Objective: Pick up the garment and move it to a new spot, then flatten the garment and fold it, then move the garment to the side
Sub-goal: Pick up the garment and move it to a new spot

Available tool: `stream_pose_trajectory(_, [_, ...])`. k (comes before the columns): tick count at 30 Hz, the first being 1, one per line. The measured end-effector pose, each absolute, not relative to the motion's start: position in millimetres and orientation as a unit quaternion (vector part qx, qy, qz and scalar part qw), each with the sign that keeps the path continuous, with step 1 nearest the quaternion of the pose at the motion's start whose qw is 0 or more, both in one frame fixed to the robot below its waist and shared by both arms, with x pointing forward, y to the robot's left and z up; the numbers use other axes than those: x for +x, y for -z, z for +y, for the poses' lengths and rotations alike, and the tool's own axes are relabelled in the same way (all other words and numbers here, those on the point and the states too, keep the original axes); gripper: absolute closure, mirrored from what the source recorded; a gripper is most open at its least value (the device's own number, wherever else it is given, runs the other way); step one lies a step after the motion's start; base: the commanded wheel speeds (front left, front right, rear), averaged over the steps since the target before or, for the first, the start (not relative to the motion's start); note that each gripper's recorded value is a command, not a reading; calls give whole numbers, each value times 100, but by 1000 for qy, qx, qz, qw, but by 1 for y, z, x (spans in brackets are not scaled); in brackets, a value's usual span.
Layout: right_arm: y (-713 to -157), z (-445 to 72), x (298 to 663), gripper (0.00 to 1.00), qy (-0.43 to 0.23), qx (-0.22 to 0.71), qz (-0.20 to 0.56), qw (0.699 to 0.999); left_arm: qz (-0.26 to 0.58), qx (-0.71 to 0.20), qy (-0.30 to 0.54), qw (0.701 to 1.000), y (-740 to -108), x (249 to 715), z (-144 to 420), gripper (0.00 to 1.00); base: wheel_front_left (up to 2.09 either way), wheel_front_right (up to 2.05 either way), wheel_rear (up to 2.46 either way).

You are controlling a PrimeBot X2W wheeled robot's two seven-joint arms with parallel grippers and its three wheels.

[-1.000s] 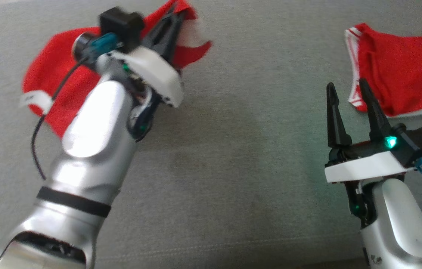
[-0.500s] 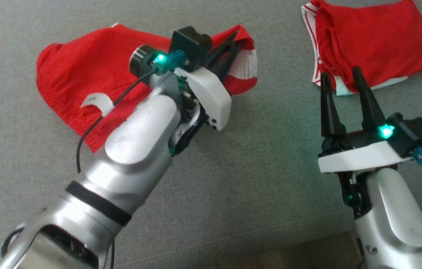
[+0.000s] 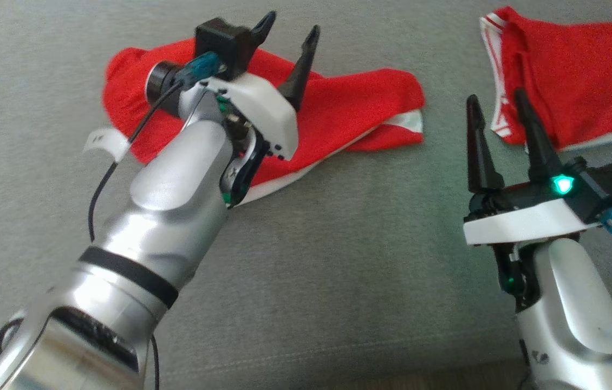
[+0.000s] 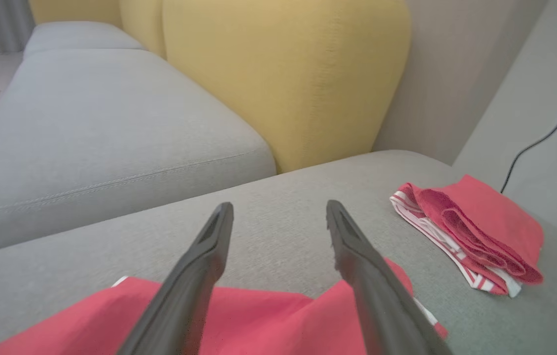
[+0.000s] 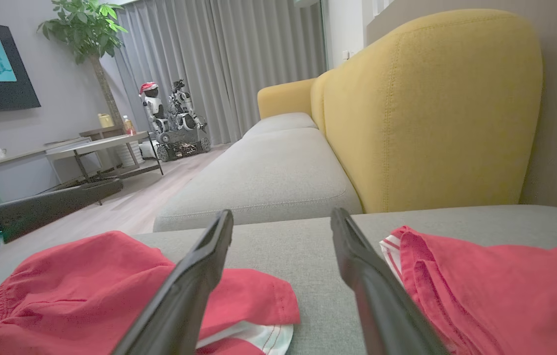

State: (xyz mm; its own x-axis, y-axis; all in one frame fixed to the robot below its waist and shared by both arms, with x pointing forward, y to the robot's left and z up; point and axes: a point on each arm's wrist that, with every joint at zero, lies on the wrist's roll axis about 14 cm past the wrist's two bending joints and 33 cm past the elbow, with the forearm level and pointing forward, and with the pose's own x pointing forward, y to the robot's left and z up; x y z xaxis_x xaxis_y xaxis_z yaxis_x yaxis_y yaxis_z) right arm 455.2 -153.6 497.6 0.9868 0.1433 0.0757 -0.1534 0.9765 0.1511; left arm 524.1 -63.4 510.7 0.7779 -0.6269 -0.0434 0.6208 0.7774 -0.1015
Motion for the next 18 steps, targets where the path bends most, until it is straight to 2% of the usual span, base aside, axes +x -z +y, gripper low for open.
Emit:
stream_pose_trajectory(8, [-502, -126, 457, 0, -108, 76, -36, 991, 21, -89, 196, 976, -515, 510, 45, 0, 0, 0, 0])
stream_pose_trajectory(12, [-496, -114, 447, 0, -122, 77, -25, 989, 16, -104, 139, 985, -506, 476, 95, 0, 0, 0, 0])
stream_pose_trajectory(18, [-498, -103, 435, 0, -138, 73, -23, 987, 30, -142, 104, 984, -484, 411, 119, 0, 0, 0, 0])
